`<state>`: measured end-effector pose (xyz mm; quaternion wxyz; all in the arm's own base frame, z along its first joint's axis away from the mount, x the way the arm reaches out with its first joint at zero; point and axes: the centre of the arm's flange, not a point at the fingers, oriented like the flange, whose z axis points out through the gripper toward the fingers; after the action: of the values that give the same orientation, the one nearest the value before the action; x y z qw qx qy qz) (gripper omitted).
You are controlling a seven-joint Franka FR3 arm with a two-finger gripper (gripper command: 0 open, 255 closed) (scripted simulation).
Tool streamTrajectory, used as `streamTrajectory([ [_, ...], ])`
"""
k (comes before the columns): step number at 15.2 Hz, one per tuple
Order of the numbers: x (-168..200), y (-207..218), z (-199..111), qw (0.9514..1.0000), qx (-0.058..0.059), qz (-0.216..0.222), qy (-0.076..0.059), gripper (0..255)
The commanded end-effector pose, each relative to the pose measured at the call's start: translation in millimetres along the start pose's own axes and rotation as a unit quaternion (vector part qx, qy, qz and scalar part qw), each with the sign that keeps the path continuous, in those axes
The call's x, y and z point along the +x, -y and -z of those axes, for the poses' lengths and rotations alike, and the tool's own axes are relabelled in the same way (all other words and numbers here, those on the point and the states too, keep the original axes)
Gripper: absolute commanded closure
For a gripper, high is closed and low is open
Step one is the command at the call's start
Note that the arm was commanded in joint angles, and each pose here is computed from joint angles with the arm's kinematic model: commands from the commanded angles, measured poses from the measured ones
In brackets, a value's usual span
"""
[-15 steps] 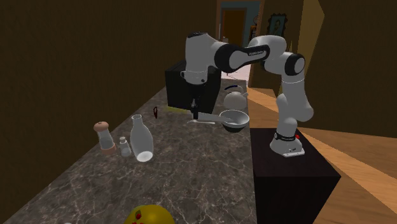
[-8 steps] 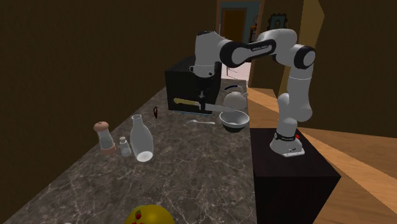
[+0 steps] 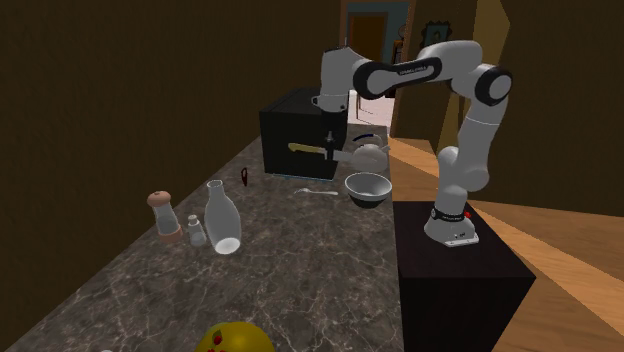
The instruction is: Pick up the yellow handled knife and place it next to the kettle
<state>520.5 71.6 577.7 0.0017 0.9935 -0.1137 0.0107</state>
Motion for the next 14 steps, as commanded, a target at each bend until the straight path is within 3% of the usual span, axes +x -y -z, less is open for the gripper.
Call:
streamTrajectory([
  [1, -6.2, -25.3, -0.2, 1.0, 0.0, 0.001, 0.0, 255],
  [14, -37.3, -194.1, 0.5, 1.0, 0.0, 0.001, 0.0, 255],
])
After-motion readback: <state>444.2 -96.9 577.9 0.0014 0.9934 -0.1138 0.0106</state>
